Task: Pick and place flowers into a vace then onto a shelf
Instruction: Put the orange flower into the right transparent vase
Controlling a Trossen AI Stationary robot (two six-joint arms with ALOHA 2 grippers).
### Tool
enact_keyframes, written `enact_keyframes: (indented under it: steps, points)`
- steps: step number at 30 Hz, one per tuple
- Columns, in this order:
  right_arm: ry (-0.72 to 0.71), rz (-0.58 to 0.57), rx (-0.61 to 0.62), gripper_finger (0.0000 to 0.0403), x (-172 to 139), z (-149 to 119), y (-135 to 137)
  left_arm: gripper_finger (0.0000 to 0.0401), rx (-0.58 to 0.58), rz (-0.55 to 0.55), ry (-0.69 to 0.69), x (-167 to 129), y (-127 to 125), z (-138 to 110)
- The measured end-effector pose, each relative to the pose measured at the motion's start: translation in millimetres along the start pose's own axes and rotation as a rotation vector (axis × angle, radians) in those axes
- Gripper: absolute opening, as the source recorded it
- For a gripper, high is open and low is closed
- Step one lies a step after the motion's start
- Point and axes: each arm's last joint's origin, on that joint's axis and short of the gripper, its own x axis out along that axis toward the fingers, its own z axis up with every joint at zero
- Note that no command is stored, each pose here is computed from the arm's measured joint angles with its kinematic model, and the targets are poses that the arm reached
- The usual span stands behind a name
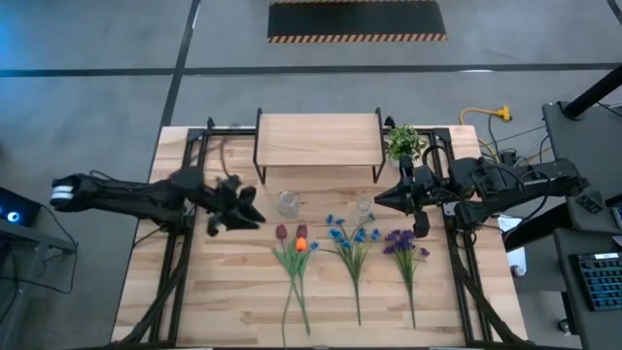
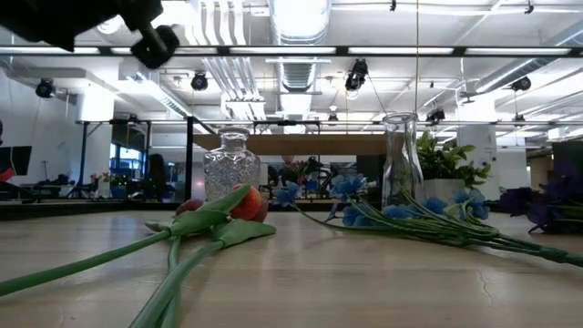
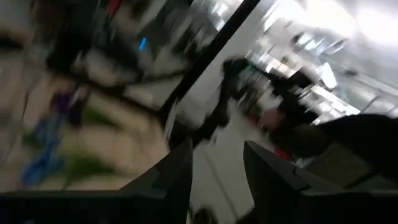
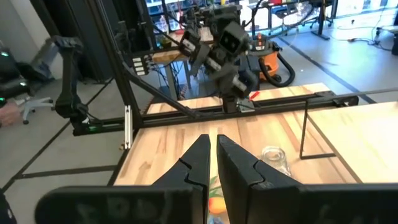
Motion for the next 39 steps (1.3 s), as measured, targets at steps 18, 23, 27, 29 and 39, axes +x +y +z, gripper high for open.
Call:
enact_keyframes:
  steps: [18,23,27,29,39]
  points:
    - [0.16,-0.031,-0.099,0.0022,-1.5,-15.5,-3.7,0.0127,-0.207,0.188,0.303,83.1,-20.6,-29.8]
    - [0.197,-0.033,-0.135,0.0022,-2.1,-18.9,-4.5,0.0127,-0.217,0.324,0.29,103.9,-22.4,-50.5]
    - [0.235,-0.036,-0.158,0.0022,-3.0,-22.4,-5.4,0.0127,-0.219,0.455,0.307,120.3,-21.1,-66.3]
    - [0.251,-0.037,-0.173,0.0022,-3.4,-23.8,-5.7,0.0127,-0.227,0.515,0.333,128.6,-19.8,-74.4]
    - [0.282,-0.037,-0.208,0.0022,-4.8,-26.5,-6.5,0.0127,-0.316,0.706,0.45,169.2,-9.5,-97.5]
